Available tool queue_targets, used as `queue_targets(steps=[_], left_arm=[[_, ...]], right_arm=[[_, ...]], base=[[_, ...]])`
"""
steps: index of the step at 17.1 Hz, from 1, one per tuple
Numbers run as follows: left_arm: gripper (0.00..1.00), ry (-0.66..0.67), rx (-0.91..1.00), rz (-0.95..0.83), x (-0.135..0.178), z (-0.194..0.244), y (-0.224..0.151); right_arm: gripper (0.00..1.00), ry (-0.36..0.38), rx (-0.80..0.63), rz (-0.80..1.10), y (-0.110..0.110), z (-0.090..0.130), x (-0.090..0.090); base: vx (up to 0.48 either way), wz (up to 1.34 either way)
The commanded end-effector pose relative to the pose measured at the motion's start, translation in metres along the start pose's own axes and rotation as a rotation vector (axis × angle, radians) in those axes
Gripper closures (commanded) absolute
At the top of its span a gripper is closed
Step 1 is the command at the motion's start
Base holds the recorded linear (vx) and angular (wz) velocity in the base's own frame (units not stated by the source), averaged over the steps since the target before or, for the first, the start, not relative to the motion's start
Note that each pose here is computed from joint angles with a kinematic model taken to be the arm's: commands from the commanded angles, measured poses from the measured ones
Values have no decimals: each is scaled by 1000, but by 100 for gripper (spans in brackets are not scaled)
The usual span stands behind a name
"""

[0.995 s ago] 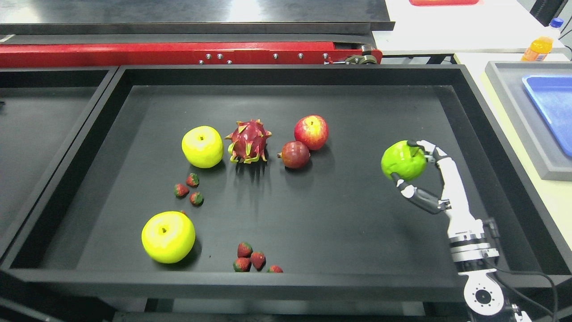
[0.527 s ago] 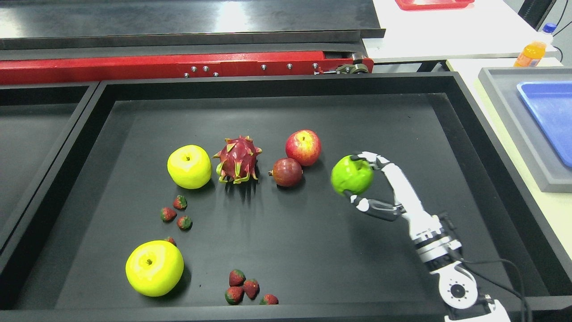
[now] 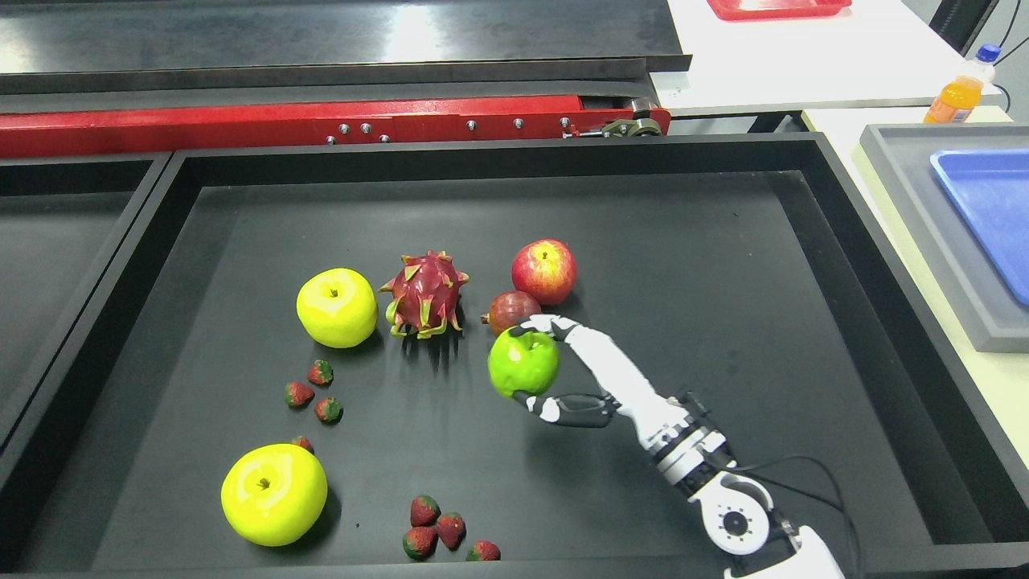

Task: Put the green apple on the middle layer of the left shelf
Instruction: 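Lower the green apple onto the tray near the red apples, then open the right hand and withdraw it from the green apple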

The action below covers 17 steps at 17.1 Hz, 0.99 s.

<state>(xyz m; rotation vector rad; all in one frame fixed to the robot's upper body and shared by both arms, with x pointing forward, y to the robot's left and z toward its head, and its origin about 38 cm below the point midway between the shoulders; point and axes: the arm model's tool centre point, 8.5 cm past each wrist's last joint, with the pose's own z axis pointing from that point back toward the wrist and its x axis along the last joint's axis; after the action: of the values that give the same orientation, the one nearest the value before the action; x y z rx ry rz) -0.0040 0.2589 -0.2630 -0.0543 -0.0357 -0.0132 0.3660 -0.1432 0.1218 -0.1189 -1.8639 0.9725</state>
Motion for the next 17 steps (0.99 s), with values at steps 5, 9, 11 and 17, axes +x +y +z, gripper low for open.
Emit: queue_targets(steps=[5,9,11,17], left_arm=[[0,-1,18,-1,0,2,11],[0,-1,16,-1,0,2,11],[0,-1,16,-1,0,2,11],[0,1,17,-1,0,2,11]], right_arm=[[0,3,143,-75,42,-32,2],[0,27,20,-67,7,-18,-8],[0,67,-105,-77,-28,-7,-22],[0,192,-524,-441,-74,79,-78]], base=[[0,0],[0,3],[0,0],[0,0]])
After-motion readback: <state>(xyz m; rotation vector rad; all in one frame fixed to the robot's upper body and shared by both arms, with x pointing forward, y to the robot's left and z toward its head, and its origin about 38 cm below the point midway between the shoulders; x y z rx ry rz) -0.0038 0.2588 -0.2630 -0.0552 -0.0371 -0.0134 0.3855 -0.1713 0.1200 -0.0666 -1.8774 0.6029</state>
